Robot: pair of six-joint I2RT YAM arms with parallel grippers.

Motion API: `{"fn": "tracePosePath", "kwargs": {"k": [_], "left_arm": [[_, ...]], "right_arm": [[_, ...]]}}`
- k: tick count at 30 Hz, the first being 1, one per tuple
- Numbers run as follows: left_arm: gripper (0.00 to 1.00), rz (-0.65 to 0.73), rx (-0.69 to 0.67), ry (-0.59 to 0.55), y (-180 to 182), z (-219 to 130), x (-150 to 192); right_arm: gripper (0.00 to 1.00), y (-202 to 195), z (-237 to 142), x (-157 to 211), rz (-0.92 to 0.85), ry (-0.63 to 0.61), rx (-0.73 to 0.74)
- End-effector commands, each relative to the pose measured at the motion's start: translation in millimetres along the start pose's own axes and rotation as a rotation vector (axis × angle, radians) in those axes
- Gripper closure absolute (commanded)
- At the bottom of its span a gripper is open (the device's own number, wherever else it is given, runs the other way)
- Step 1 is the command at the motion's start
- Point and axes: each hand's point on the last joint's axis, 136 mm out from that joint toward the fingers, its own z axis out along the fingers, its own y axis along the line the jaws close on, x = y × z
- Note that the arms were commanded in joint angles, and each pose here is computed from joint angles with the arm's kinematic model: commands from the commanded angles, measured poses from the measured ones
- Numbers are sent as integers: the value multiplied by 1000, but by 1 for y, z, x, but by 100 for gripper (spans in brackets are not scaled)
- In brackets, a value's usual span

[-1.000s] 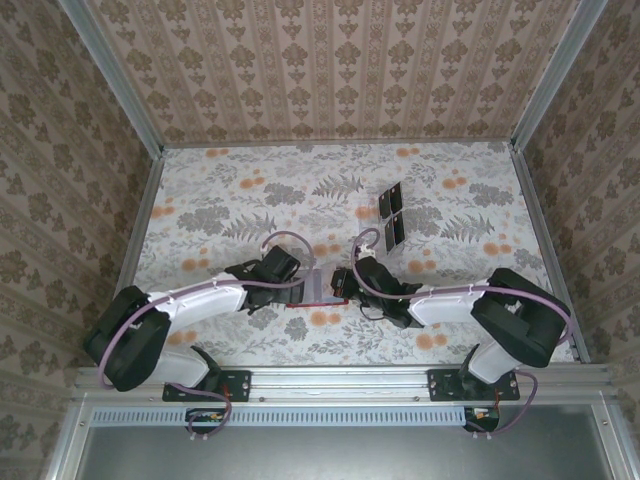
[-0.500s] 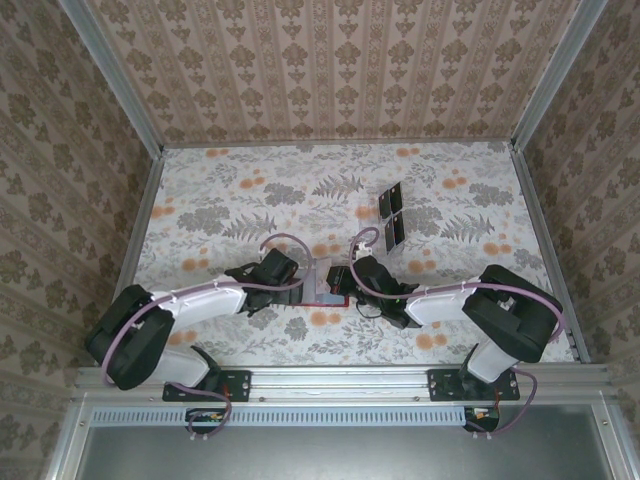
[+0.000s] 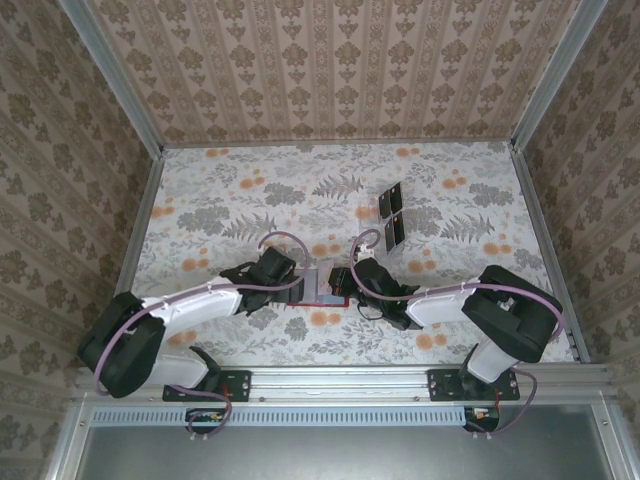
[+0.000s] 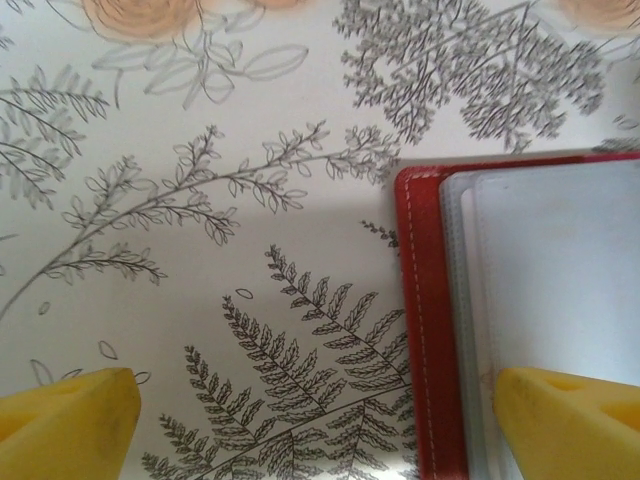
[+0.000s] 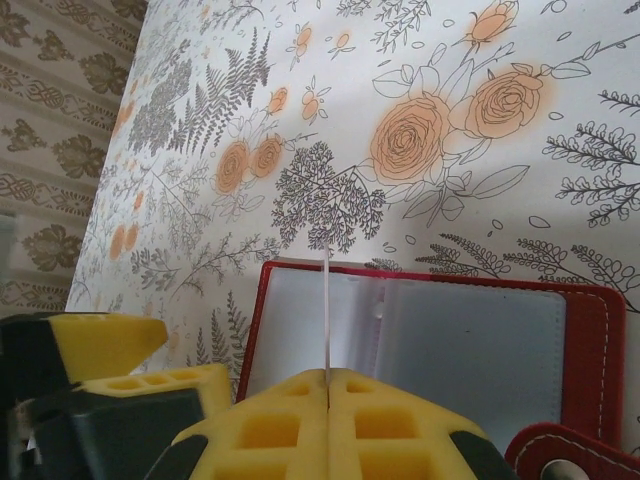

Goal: Put the credit cards into the card holder

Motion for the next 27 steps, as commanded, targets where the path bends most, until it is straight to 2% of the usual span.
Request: {"fn": "tracePosePath", "kwargs": {"k": [1, 9, 19, 27], "left_arm": [[0, 4, -1, 13, -1, 6, 3], [0, -13, -44, 35, 13, 14, 22], [0, -9, -78, 34, 25, 13, 30], [0, -10, -86, 44, 28, 16, 33]], "right_arm": [[100, -1, -6, -3, 1, -21, 11], [100, 1, -3, -4, -3, -11, 13], [100, -5, -14, -13, -16, -71, 23], [100, -6, -8, -9, 7, -82, 3]]}}
